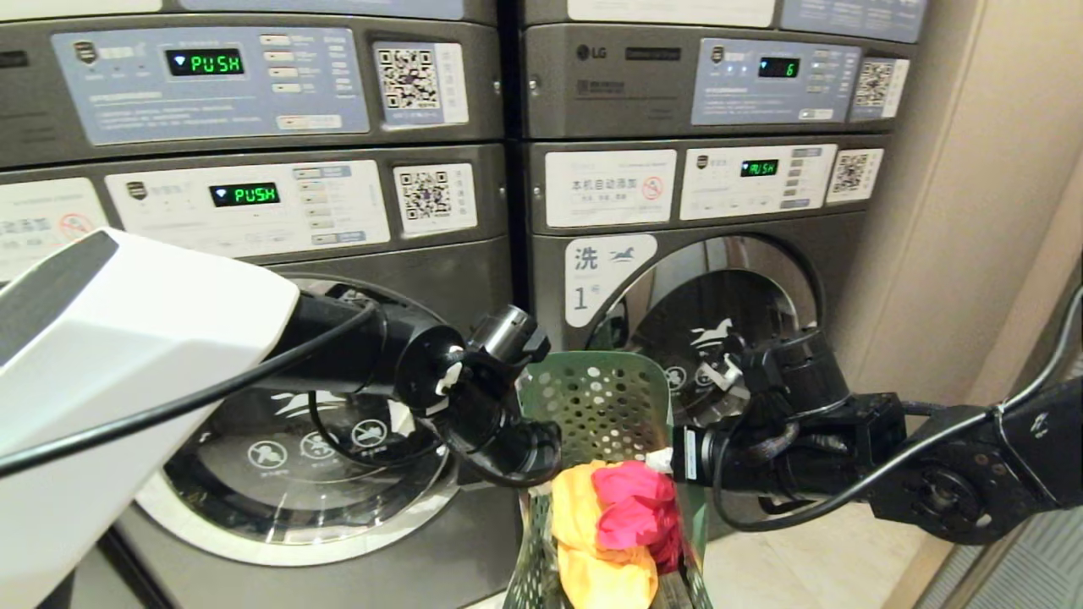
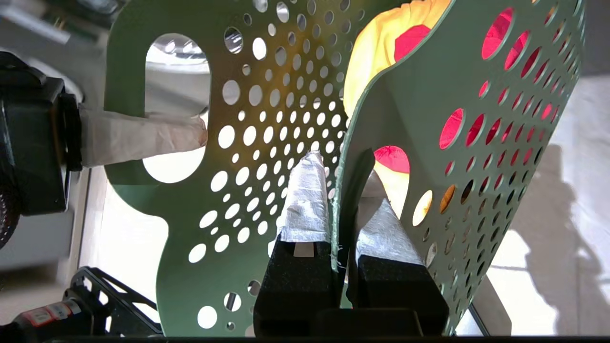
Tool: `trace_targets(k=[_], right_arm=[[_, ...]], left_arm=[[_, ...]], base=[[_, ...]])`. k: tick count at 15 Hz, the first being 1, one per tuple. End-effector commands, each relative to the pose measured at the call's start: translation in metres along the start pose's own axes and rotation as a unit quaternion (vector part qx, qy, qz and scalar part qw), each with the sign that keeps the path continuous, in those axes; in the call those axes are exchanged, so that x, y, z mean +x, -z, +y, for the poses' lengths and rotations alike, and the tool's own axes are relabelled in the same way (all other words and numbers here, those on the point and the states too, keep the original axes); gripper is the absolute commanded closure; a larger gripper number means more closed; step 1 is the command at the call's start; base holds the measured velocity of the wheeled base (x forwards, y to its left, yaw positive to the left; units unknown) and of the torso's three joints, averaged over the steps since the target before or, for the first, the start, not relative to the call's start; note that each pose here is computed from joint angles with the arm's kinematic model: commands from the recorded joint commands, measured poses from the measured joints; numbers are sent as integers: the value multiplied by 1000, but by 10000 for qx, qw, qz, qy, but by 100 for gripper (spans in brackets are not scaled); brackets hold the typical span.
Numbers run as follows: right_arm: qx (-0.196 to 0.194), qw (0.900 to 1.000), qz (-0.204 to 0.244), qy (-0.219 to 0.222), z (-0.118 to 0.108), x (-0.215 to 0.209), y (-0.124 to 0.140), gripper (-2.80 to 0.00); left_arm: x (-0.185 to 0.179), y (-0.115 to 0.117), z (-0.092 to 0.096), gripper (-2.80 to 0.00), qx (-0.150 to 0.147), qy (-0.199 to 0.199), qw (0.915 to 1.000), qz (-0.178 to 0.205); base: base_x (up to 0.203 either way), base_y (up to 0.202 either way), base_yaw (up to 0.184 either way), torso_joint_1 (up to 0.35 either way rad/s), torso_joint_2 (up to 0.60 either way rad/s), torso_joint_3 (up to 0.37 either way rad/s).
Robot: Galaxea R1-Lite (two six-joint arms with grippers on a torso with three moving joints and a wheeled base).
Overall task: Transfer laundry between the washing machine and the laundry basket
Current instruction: Pick up the clothes basket and put it beside the washing machine
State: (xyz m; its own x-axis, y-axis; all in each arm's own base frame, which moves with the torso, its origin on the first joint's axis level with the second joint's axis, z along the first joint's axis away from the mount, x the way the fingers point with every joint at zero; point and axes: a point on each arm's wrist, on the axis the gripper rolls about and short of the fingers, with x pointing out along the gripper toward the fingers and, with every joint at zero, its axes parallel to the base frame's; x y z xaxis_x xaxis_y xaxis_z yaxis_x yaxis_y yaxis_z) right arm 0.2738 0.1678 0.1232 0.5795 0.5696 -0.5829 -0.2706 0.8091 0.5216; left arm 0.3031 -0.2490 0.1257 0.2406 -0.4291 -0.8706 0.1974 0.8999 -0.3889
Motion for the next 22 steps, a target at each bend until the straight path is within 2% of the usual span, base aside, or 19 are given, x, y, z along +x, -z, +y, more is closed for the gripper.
trace_targets(k=[1,10,16,17,20,22], right_arm=[[9,10000,5,-16,1,-1,1,0],[-106,9998,-12,171,-3,1,4,0],[-164,9996,40,240,-5,0,7,0],[-258,9991,7,349,-6,1,8,0],[-267,9928,142,1157,-16,0,13,0],[-182,9910,107,1324,-24,-3,10,0]], left_arm=[[0,1,1,0,-20,-13,10000,32],[7,1,1,0,-22,-36,10000,73],[10,5,-7,0,85,13,9999,97],[11,6,-9,0,103,24,9999,103],[15,9,-22,0,251,260,9993,-23],[21,9,-32,0,275,487,9983,-159]], base=[[5,-12,170,3,6,7],[0,-10,174,2,2,2],[1,-1,29,1,1,2],[0,0,0,0,0,0],[0,0,0,0,0,0],[0,0,0,0,0,0]])
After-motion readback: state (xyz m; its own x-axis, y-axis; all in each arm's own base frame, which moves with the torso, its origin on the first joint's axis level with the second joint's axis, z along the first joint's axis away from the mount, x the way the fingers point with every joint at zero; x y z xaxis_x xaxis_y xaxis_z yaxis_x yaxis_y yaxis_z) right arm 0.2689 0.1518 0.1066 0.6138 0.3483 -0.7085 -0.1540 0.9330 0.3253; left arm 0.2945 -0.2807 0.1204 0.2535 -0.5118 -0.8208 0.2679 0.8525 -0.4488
